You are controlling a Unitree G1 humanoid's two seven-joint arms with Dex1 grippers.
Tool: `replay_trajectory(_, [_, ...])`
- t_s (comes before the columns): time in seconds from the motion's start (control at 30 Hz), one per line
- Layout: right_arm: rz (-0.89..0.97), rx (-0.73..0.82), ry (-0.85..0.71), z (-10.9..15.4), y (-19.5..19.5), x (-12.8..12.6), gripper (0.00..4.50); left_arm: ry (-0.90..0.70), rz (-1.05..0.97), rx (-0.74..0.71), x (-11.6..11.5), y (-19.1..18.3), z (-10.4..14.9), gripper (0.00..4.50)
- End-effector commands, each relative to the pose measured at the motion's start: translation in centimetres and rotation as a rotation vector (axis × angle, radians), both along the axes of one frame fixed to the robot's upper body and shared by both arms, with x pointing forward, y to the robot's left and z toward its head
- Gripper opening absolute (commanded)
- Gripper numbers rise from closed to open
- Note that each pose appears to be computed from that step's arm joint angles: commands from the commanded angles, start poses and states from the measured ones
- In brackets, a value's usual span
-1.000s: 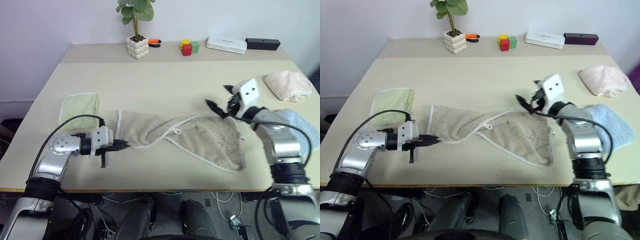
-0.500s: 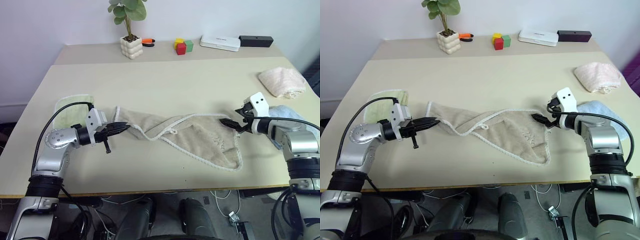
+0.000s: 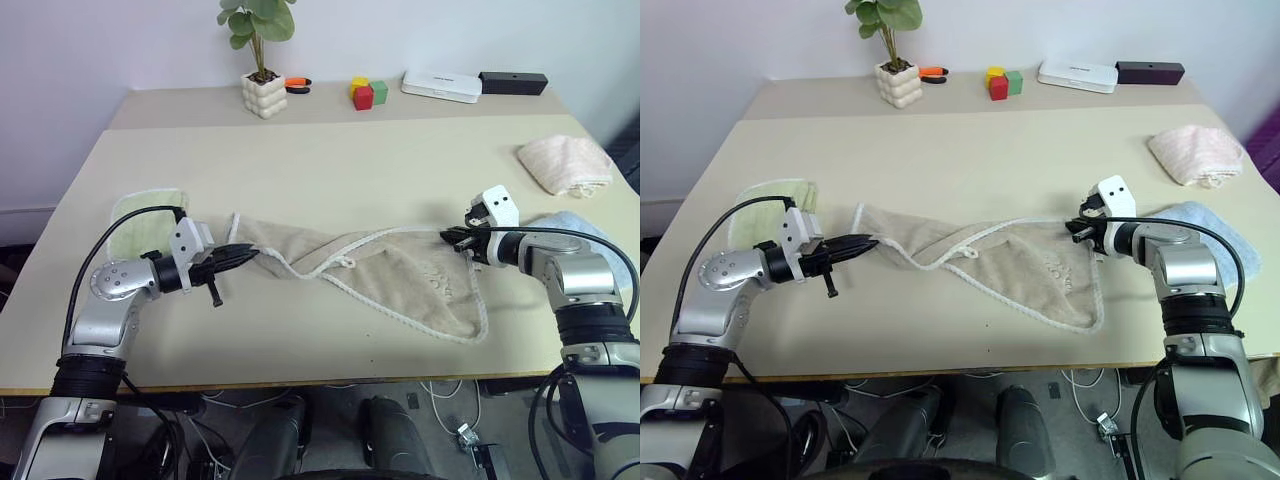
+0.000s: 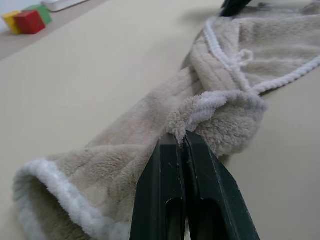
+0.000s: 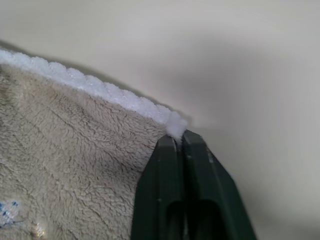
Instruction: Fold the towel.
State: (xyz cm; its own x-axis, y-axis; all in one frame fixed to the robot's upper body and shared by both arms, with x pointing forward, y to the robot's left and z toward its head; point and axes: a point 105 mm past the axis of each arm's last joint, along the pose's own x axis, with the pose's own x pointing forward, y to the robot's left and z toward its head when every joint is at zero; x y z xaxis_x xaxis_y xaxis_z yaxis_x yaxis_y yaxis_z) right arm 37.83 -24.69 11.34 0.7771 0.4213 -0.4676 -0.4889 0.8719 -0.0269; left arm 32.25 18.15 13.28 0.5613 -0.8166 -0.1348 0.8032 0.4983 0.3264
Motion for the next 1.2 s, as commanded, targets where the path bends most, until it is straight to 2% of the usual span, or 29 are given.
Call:
replay_trajectory(0.03, [-0.021,0.004,-0.088,2.5,-0.6,0.7,0.06,-0.088,0.068,0.000,0.9,1.3,1.9,0.00])
replay_trajectory(0.1, [-0.071,0.013,-0.179,4.2,-1.0,1.9,0.06,-0.088,0.112,-0.027,2.2,2.0,2.5,0.00])
replay_trajectory(0.23, [-0.110,0.047,-0.355,8.0,-0.5,4.1,0.06,-0.208,0.323,-0.064,7.2,4.3,5.4,0.00])
replay_trajectory(0.3, [-0.135,0.015,-0.493,10.6,0.2,5.7,0.06,-0.285,0.468,-0.097,10.1,5.4,8.6,0.00])
replay_trajectory(0.33, [-0.143,0.008,-0.534,11.4,0.5,6.1,0.06,-0.305,0.506,-0.108,10.8,5.6,9.6,0.00])
replay_trajectory(0.4, [-0.147,0.025,-0.566,12.1,0.8,6.7,0.06,-0.316,0.555,-0.122,11.7,5.8,10.7,0.00])
replay_trajectory(0.47, [-0.156,0.043,-0.730,16.5,1.7,7.4,0.06,-0.442,0.657,-0.116,12.7,6.3,15.2,0.00])
replay_trajectory(0.53, [-0.177,0.086,-0.894,20.6,1.6,6.9,0.06,-0.593,0.687,-0.130,12.3,6.2,20.2,0.00])
replay_trajectory(0.6, [-0.169,0.088,-0.964,21.7,1.2,6.3,0.06,-0.649,0.671,-0.135,11.7,6.3,21.9,0.00])
replay_trajectory(0.73, [-0.056,0.122,-1.027,21.5,1.4,4.4,0.06,-0.690,0.577,-0.028,10.9,6.3,20.8,0.00])
replay_trajectory(0.87, [0.198,0.095,-0.948,17.0,3.2,0.7,0.06,-0.555,0.338,0.013,9.2,6.0,15.6,0.00])
replay_trajectory(1.0, [0.284,0.055,-0.805,12.9,3.4,-1.6,0.06,-0.424,0.185,0.064,7.3,6.5,10.8,0.00])
replay_trajectory(1.1, [0.308,-0.010,-0.736,11.1,2.4,-3.0,0.06,-0.338,0.090,0.123,5.7,6.9,7.7,0.00])
replay_trajectory(1.2, [0.340,-0.046,-0.698,10.5,1.6,-4.0,0.06,-0.299,0.023,0.137,4.4,7.1,6.6,0.00])
